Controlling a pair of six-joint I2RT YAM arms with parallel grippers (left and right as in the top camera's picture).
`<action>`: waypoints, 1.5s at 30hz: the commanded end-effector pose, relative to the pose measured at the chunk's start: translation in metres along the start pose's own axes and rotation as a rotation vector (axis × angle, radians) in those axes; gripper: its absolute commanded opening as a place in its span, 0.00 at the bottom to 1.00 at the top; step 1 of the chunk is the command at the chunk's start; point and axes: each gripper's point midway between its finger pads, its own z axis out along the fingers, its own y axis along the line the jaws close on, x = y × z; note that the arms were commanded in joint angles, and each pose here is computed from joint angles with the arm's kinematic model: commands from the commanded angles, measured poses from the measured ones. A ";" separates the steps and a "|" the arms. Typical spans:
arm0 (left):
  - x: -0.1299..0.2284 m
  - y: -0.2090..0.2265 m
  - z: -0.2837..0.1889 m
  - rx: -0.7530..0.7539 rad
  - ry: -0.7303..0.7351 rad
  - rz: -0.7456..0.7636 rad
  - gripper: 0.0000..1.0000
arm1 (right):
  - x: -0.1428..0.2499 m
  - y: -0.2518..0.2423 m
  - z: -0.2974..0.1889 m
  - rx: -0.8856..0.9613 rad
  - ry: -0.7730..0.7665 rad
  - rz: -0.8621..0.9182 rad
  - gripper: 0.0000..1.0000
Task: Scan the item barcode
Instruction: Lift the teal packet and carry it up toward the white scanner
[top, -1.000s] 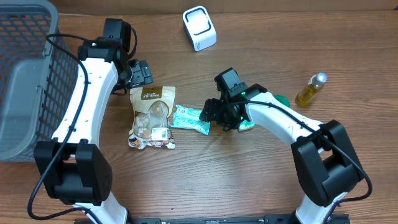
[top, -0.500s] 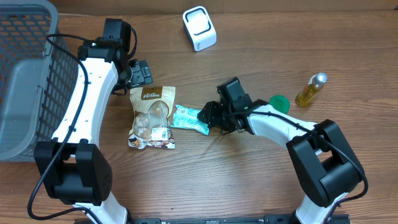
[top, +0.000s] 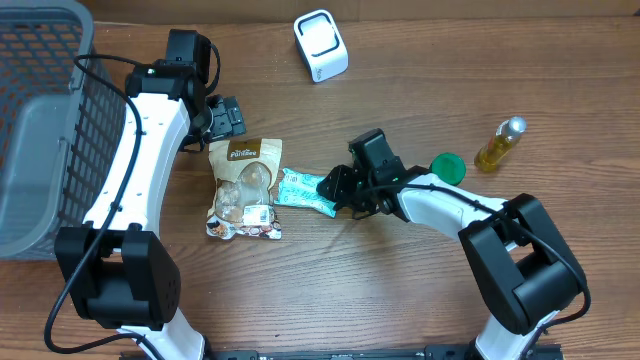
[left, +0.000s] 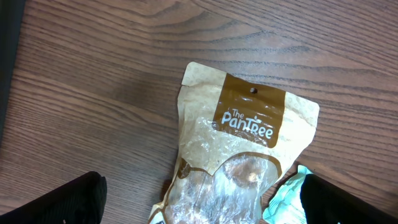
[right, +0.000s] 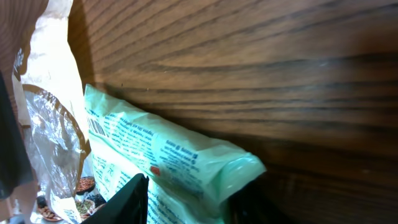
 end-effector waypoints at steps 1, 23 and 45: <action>-0.004 -0.003 -0.009 0.006 -0.030 0.020 1.00 | 0.009 -0.002 0.002 0.039 -0.016 -0.029 0.41; -0.004 -0.003 -0.009 0.005 -0.029 0.020 1.00 | -0.015 0.034 -0.038 -0.238 0.052 -0.136 0.04; -0.004 -0.003 -0.009 0.006 -0.030 0.020 1.00 | -0.016 0.031 -0.154 -0.326 -0.024 -0.450 0.04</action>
